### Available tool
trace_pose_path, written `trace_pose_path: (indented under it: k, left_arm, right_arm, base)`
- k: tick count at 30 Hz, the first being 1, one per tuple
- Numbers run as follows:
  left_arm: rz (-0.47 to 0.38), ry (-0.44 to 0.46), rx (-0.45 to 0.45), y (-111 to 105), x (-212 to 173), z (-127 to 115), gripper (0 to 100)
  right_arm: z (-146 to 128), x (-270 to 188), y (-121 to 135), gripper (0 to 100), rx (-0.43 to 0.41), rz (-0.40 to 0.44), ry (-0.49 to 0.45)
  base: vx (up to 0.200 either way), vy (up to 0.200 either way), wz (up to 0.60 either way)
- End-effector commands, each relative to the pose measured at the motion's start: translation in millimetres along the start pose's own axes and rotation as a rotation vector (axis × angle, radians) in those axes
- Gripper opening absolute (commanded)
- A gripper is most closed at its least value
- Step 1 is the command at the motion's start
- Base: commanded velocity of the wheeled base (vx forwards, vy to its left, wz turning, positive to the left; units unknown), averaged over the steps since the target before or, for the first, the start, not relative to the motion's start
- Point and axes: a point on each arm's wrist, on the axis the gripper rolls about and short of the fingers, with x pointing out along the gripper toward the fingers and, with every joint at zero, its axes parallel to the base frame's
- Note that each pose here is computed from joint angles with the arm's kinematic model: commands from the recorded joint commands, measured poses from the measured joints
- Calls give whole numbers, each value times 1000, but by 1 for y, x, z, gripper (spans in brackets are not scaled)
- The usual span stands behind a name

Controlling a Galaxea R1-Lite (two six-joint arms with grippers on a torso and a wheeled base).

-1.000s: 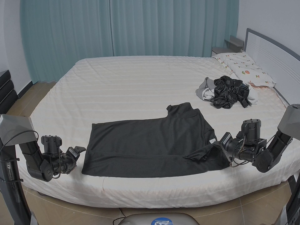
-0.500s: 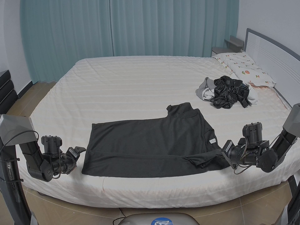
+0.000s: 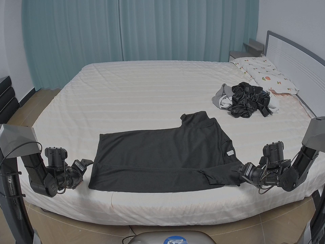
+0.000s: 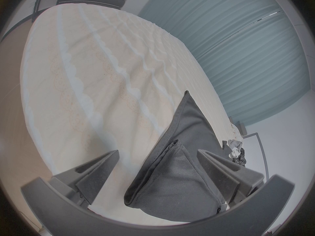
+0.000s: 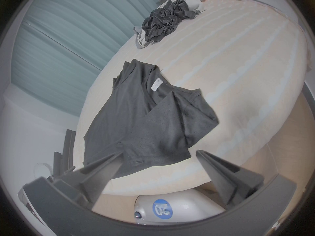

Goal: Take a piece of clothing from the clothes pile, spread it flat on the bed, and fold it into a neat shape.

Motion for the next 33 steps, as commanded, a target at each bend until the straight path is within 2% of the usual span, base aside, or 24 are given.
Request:
trace_pose_path:
  k: [1, 9, 16, 17, 33]
  left_arm:
    - [1, 0, -1, 0, 0, 0, 100]
    - [1, 0, -1, 0, 0, 0, 100]
    - [1, 0, -1, 0, 0, 0, 100]
    - [1, 0, -1, 0, 0, 0, 100]
    - [2, 1, -1, 1, 0, 0, 100]
  right_arm:
    - [9, 10, -2, 100, 11, 24, -44]
    - [19, 41, -14, 100, 33, 15, -60]
    - [22, 51, -16, 100, 45, 46, -37]
    - [21, 53, -18, 0, 46, 42, -33]
    - [28, 59, -23, 0, 70, 63, -92]
  base:
    - [0, 0, 0]
    - [0, 0, 0]
    - [0, 0, 0]
    - [0, 0, 0]
    - [0, 0, 0]
